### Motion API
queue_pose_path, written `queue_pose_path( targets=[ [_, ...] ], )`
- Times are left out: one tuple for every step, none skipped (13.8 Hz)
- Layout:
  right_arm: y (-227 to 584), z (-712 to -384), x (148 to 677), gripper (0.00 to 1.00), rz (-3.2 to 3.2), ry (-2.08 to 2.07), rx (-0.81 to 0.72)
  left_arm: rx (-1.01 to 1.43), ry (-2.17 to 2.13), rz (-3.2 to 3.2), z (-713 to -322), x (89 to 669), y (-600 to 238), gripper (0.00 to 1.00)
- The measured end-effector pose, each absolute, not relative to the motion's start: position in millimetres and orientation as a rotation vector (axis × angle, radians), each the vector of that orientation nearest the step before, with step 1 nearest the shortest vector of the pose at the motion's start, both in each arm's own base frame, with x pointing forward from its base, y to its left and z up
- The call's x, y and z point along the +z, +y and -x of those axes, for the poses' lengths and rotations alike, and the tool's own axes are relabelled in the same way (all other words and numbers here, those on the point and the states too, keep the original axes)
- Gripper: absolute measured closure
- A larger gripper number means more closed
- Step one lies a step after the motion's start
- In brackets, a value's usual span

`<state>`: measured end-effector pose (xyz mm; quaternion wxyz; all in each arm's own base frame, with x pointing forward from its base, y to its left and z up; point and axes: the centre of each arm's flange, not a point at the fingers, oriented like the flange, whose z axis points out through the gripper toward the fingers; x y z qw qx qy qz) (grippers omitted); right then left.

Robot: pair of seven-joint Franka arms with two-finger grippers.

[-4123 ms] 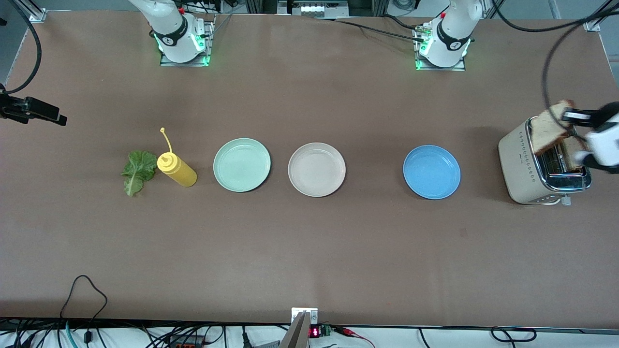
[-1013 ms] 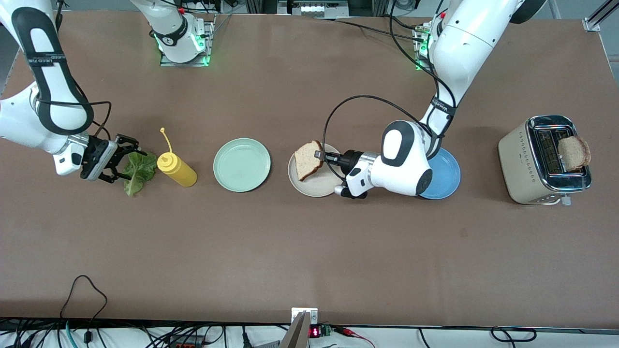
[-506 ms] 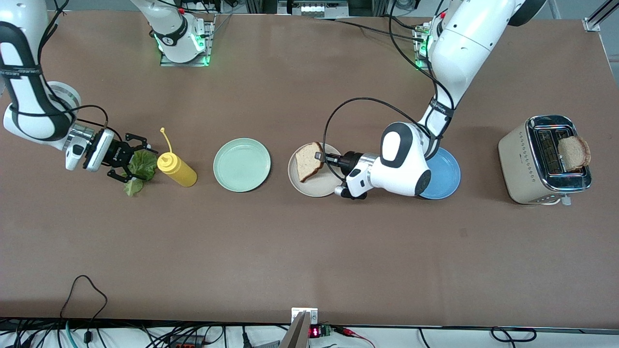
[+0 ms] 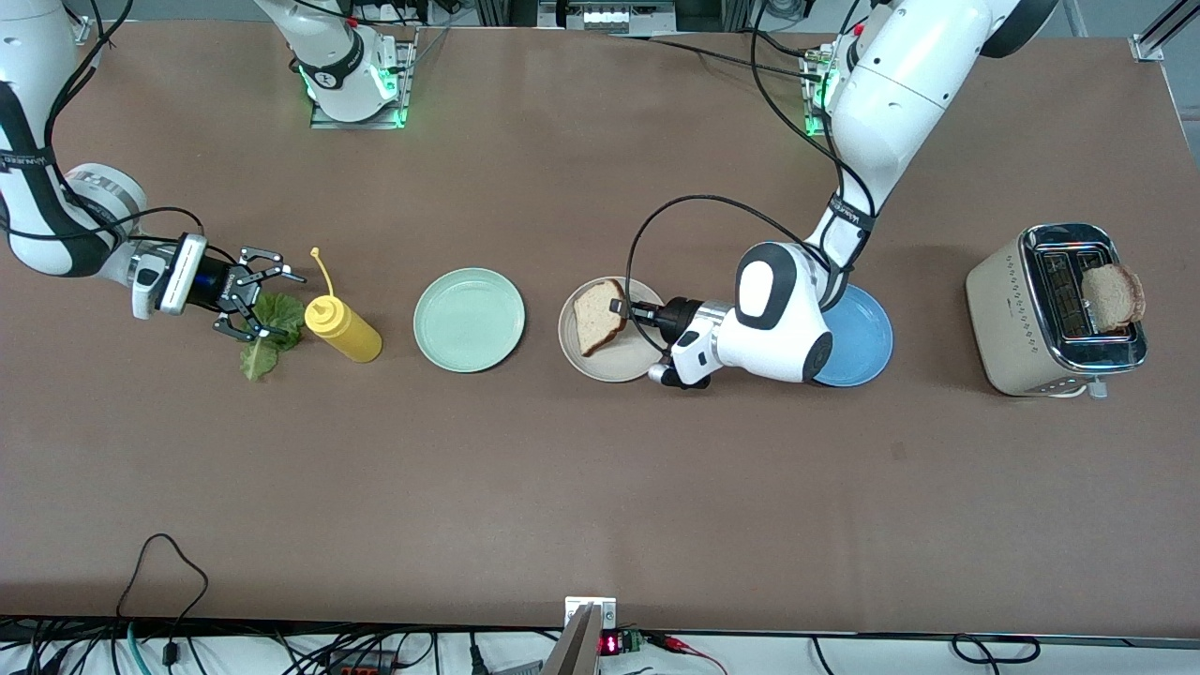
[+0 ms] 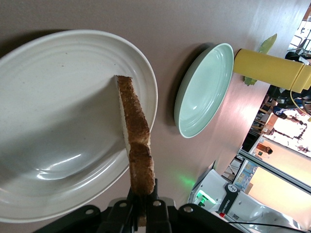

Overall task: Make sandwich in beige plate with both arms
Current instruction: 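Lower the toast onto the beige plate while the right gripper reaches the mustard, then grasp the mustard bottle with the right gripper while the left gripper returns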

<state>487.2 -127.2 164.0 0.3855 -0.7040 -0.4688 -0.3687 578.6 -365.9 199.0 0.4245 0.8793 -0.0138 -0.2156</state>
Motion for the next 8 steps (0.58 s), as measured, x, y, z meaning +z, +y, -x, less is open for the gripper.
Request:
queue_pose_path(
  targets=[
    [-126, -486, 159, 0.00, 1.785, -1.197, -0.939, -0.538, -0.038, -2.198, -578, 197, -365, 0.92],
    [-124, -485, 154, 0.00, 1.779, -1.198, -0.939, -0.535, -0.049, -2.197, -578, 192, -364, 0.92],
    [-124, -486, 150, 0.00, 1.772, -1.195, -0.942, -0.531, -0.061, -2.196, -578, 185, -361, 0.92],
    [-122, -488, 146, 0.00, 1.760, -1.184, -0.952, -0.529, -0.069, -2.195, -578, 176, -357, 0.92],
    [-121, -493, 141, 0.00, 1.745, -1.170, -0.968, -0.529, -0.069, -2.193, -579, 168, -352, 0.92],
    [-121, -500, 135, 0.00, 1.733, -1.156, -0.984, -0.530, -0.064, -2.192, -580, 163, -348, 0.92],
    [-119, -507, 130, 0.00, 1.723, -1.144, -0.995, -0.528, -0.060, -2.191, -582, 160, -344, 0.92],
    [-110, -519, 122, 0.00, 1.706, -1.122, -1.022, -0.520, -0.051, -2.190, -586, 159, -337, 0.84]
  ],
)
